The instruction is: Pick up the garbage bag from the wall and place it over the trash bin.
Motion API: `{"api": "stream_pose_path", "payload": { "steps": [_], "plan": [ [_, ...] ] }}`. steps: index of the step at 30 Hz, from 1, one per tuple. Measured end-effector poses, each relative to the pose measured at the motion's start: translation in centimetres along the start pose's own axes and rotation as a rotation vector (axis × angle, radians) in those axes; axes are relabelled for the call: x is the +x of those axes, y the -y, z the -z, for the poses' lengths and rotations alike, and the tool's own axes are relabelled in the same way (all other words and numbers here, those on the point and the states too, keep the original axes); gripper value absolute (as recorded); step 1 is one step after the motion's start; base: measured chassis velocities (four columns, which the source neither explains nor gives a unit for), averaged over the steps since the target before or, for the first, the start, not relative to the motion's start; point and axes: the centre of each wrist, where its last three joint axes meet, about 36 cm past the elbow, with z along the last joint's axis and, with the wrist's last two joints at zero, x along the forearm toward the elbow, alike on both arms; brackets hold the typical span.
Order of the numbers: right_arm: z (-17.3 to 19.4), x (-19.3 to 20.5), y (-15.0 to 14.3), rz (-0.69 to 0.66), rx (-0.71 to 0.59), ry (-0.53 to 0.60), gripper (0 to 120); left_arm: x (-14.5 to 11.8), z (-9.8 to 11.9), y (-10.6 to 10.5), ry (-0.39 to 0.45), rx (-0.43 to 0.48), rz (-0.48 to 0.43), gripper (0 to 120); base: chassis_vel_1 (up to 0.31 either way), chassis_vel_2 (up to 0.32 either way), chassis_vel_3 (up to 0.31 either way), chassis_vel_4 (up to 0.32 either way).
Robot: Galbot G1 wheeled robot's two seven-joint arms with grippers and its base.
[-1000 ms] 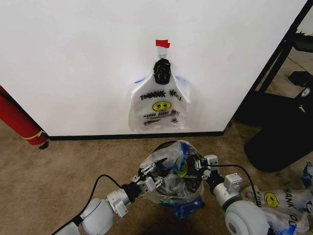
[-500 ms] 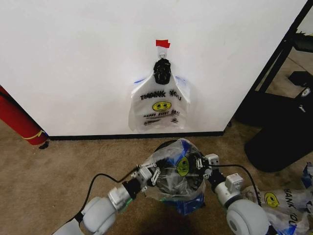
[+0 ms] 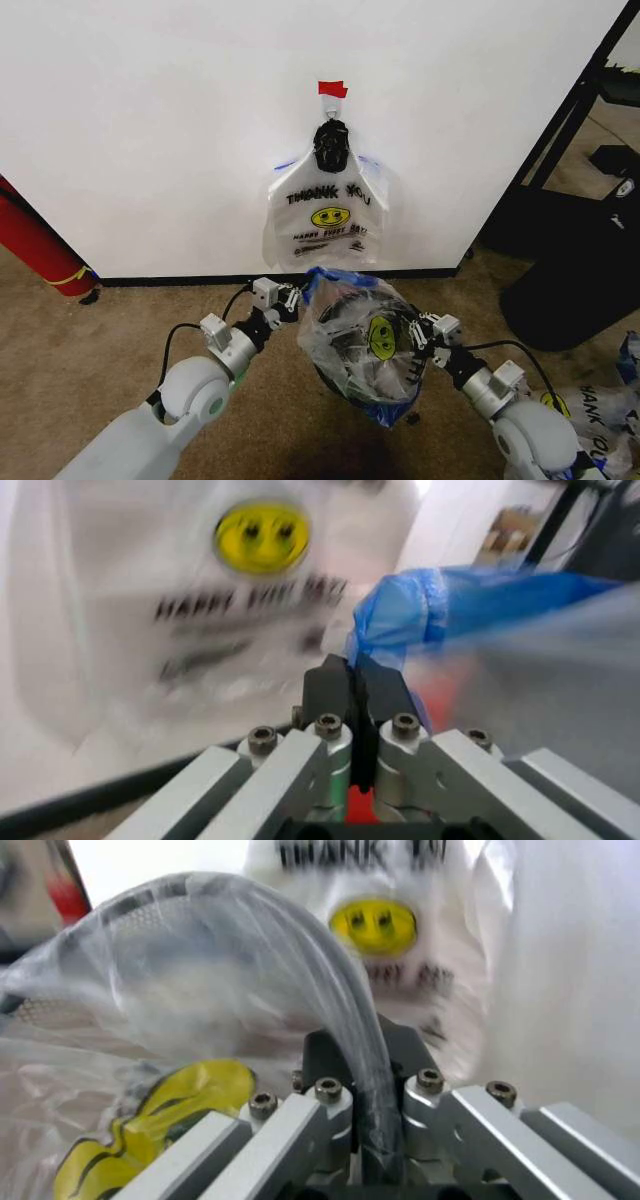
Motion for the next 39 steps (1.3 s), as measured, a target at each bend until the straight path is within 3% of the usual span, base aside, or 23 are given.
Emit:
{"api": "stream_pose_path", "payload": {
  "steps": [2, 10, 15, 19, 24, 28, 32, 34, 39],
  "plan": [
    [-0.3, -0.1, -0.1, -0.001, -0.079, 0.034, 1, 0.3, -1.0, -0.4, -0.025, -0.006, -0.002, 0, 0.000, 0.000, 0.000, 0.000],
    [-1.1, -0.3, -0.9, -0.040, -0.182, 0.057, 1, 0.8, -2.1, -0.7, -0.020, -0.017, -0.045, 0, 0.000, 0.000, 0.000, 0.000],
    [-2.3, -0.9, -2.8, -0.175, -0.248, 0.025, 1, 1.0, -2.9, -0.6, 0.013, -0.010, -0.005, 1, 0.000, 0.000, 0.000, 0.000],
    [-2.7, -1.2, -3.9, -0.289, -0.296, -0.021, 1, 1.1, -3.6, -0.9, 0.016, 0.007, 0.048, 15, 0.000, 0.000, 0.000, 0.000],
    [-2.9, -2.2, -6.4, -0.471, -0.451, -0.079, 1, 1.7, -5.0, -0.3, -0.014, 0.091, 0.134, 36, 0.000, 0.000, 0.000, 0.000],
    [-2.8, -2.9, -6.7, -0.540, -0.503, -0.071, 1, 2.4, -5.5, 0.1, -0.064, 0.101, 0.150, 44, 0.000, 0.000, 0.000, 0.000],
    [-2.4, -3.8, -6.4, -0.629, -0.571, -0.024, 1, 4.7, -5.8, 1.3, -0.162, 0.071, 0.107, 66, 0.000, 0.000, 0.000, 0.000],
    [-2.4, -3.9, -6.3, -0.637, -0.578, -0.017, 1, 5.1, -5.9, 1.6, -0.171, 0.073, 0.087, 68, 0.000, 0.000, 0.000, 0.000],
    [-2.3, -4.0, -6.1, -0.650, -0.581, 0.004, 1, 6.6, -5.6, 3.7, -0.168, 0.156, -0.073, 88, 0.000, 0.000, 0.000, 0.000]
  ]
}}
